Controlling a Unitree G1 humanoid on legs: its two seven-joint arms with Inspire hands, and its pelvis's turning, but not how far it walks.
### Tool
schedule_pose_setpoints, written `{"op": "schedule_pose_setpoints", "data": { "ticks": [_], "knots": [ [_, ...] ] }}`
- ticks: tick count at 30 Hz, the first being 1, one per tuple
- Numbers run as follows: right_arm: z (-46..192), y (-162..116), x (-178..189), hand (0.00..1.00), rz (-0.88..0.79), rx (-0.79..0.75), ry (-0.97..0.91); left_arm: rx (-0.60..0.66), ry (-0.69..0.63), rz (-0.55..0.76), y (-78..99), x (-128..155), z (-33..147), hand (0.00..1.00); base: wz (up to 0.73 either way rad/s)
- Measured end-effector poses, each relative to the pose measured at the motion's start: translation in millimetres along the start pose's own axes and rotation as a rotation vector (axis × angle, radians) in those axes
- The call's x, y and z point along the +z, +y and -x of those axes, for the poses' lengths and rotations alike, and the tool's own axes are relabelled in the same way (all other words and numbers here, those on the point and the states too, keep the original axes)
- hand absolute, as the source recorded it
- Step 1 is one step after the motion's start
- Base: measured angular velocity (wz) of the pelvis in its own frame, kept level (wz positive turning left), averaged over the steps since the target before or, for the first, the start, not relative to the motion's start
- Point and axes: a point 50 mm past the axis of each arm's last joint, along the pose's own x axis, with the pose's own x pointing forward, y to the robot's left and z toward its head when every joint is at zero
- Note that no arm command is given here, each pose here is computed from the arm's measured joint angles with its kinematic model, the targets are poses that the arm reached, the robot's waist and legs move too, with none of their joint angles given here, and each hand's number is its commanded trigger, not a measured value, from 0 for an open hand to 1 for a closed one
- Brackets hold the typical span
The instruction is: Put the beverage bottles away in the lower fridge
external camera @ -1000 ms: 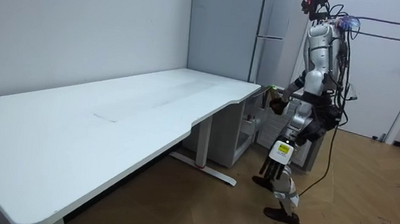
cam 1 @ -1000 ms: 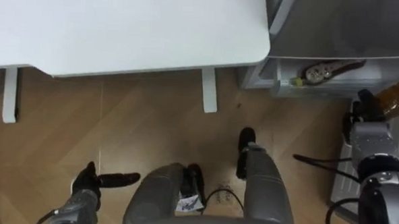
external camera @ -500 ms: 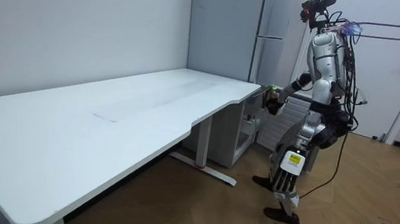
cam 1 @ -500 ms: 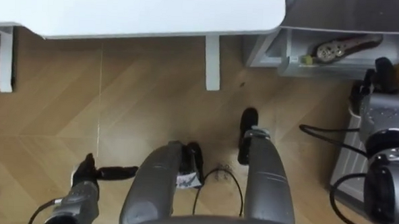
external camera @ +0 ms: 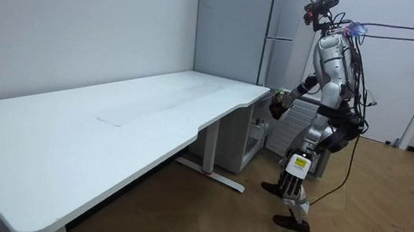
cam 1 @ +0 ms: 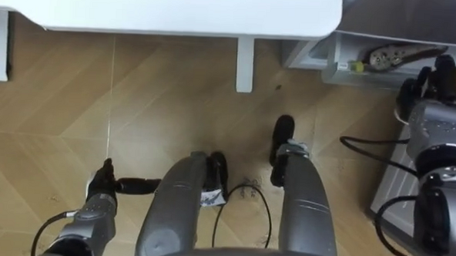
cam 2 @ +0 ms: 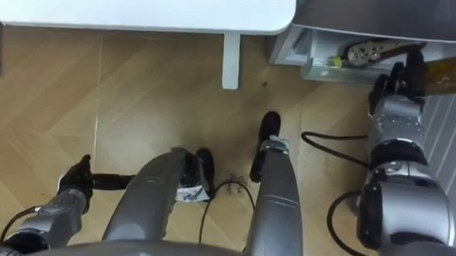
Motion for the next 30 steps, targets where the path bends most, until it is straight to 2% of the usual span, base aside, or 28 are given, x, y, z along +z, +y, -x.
{"op": "schedule_pose_setpoints", "data": {
  "ticks": [3, 5, 9, 21, 22, 23, 30],
  "knots": [
    [2.7, 12.4, -18.9, 1.0, 0.136, 0.075, 0.071, 0.001, -0.005, -0.002, 1.1, 3.1, -0.2, 0.0, 0.08],
    [4.0, 14.9, -28.5, 1.0, 0.114, 0.084, 0.11, 0.004, 0.0, -0.003, 1.4, 2.5, -0.1, 0.0, 0.14],
    [1.3, -5.5, -33.0, 1.0, 0.159, 0.045, 0.162, 0.018, 0.041, -0.013, 3.2, -3.7, 0.7, 0.0, 0.15],
    [1.9, -21.3, -50.4, 1.0, 0.241, 0.026, 0.264, -0.016, 0.095, -0.078, -8.5, -7.7, 3.9, 0.0, 0.07],
    [2.2, -21.6, -51.5, 0.06, 0.24, 0.025, 0.268, -0.017, 0.099, -0.083, -8.9, -8.3, 4.1, 0.0, 0.0],
    [2.5, -22.2, -53.5, 0.0, 0.24, 0.023, 0.274, -0.021, 0.106, -0.092, -10.0, -9.5, 4.4, 0.0, 0.0],
    [3.1, -22.3, -55.6, 0.0, 0.258, 0.026, 0.289, -0.026, 0.13, -0.104, -11.3, -10.8, 5.0, 0.0, 0.03]
  ]
}}
